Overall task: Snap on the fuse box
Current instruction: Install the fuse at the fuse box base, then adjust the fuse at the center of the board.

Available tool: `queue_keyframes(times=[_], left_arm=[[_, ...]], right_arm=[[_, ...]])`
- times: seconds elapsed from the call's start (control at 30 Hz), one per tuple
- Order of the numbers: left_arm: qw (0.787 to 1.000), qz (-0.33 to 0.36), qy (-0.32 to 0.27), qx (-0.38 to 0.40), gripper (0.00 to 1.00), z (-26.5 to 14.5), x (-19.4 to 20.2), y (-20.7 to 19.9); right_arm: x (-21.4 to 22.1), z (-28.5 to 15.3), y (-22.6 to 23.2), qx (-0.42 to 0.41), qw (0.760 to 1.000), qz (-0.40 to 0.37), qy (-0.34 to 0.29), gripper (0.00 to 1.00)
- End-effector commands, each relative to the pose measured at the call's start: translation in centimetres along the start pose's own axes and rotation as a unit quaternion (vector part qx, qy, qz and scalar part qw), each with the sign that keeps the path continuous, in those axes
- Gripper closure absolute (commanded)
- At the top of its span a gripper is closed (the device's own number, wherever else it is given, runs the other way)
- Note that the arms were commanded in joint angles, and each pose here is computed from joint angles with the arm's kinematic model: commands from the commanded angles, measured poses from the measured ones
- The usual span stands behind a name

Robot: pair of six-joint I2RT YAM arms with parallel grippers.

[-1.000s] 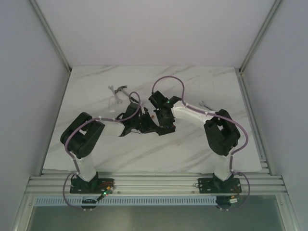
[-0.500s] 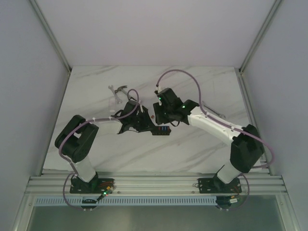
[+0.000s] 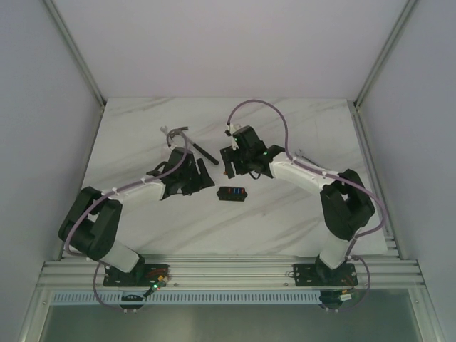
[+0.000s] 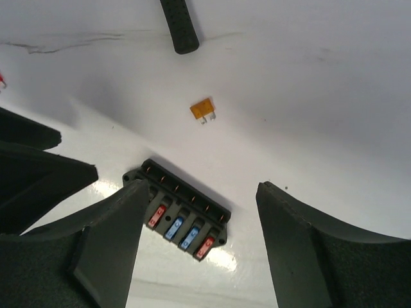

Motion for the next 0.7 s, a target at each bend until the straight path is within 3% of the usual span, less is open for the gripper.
queue_keyframes(times=[0.0, 0.43, 0.53, 0.67], left_arm=[[0.999, -0.017, 0.006, -0.046, 0.25, -0.5, 0.7, 2.1], [0.997, -0.049, -0.04, -0.053, 0.07, -2.5, 0.6, 6.3], [0.997, -0.052, -0.042, -0.04, 0.05, -2.6, 0.7, 6.7], [0.997, -0.05, -0.044, -0.026, 0.04, -2.5, 0.9, 6.8]], right_arm=[[-1.2, 1.6, 0.7, -0.026, 0.999, -0.027, -0.025, 0.25], [-1.8, 6.9, 0.4, 0.016, 0.999, -0.035, -0.011, 0.26], [-2.0, 7.8, 0.5, 0.024, 0.999, -0.043, -0.006, 0.31], [-1.6, 8.9, 0.7, 0.035, 0.997, -0.064, 0.018, 0.45]])
Point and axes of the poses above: each gripper's point midway between its finger pads, its own z axis out along the fingers, its own y axis along the line the jaws close on, x = y × z, the point moved 8 cm from there along -z, back along the fingers, and after that the axes turned 14 degrees about z, right-handed, at the moved point
